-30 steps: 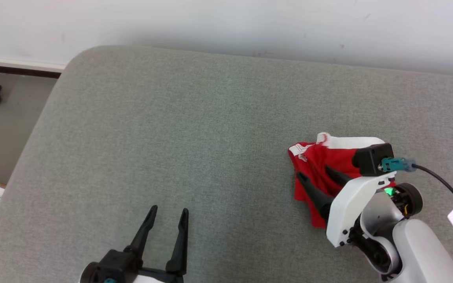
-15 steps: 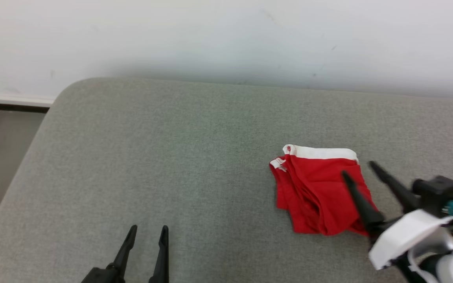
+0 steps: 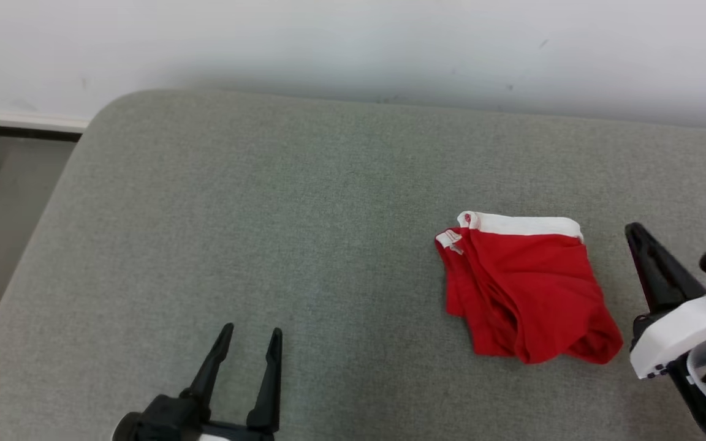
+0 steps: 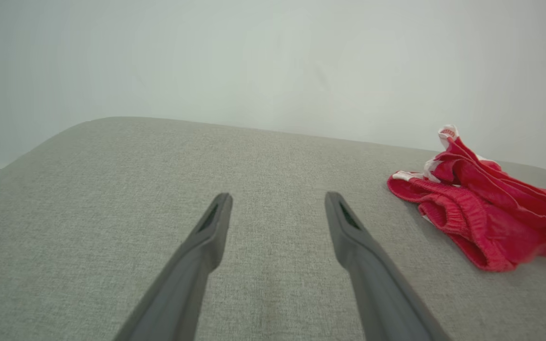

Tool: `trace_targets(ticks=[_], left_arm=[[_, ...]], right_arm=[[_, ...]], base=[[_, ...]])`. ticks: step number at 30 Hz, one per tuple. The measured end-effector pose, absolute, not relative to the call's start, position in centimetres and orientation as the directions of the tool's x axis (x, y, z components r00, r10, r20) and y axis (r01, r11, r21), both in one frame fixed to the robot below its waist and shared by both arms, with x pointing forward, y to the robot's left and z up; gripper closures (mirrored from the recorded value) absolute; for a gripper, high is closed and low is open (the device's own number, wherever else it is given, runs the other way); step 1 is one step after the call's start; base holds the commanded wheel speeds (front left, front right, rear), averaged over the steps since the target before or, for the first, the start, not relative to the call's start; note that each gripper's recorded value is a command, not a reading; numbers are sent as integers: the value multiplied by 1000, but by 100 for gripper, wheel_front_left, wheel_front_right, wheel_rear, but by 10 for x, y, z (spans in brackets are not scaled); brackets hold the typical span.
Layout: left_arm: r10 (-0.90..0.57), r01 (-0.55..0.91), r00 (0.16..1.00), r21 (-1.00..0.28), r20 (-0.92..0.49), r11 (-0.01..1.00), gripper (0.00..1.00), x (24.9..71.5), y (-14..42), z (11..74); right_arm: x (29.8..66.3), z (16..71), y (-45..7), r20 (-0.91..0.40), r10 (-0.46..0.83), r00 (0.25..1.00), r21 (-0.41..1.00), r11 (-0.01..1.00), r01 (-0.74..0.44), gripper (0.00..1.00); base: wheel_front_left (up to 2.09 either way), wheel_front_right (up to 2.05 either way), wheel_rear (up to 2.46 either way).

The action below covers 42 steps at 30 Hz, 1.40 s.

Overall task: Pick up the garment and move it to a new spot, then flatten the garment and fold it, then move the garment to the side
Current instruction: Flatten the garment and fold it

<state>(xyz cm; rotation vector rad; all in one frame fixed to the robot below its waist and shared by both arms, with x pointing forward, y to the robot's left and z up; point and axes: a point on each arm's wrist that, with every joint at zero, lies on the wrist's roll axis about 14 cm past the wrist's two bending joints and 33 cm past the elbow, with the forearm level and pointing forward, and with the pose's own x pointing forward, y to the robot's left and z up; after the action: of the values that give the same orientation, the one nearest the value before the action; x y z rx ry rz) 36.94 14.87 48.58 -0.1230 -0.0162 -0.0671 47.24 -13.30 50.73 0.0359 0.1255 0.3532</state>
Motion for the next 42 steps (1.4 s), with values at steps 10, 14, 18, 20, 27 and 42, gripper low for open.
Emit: trace_targets(ticks=[10, 14, 18, 20, 27, 42], left_arm=[[-27, 26, 1000, -112, -10, 993, 0, 374, 160, 476], [-18, 16, 1000, -112, -16, 994, 0, 374, 162, 475], [-15, 13, 1000, -117, -19, 993, 0, 374, 162, 474], [-14, 12, 1000, -117, -19, 993, 0, 374, 162, 474], [-13, 11, 1000, -126, -15, 992, 0, 371, 161, 476], [-22, 23, 1000, -143, 9, 990, 0, 364, 157, 484]], right_arm=[[461, 435, -60, -249, 529, 811, 84, 846, -526, 100], [451, 425, -35, -249, 582, 774, 106, 811, -576, 100], [445, 421, -10, -245, 624, 742, 125, 779, -614, 100], [443, 418, 0, -251, 638, 728, 136, 768, -626, 100], [432, 416, 35, -265, 679, 685, 157, 731, -664, 100], [404, 417, 44, -291, 686, 667, 162, 722, -672, 100]], base=[[0, 0, 0], [0, 0, 0], [0, 0, 0], [0, 0, 0], [0, 0, 0], [0, 0, 0]])
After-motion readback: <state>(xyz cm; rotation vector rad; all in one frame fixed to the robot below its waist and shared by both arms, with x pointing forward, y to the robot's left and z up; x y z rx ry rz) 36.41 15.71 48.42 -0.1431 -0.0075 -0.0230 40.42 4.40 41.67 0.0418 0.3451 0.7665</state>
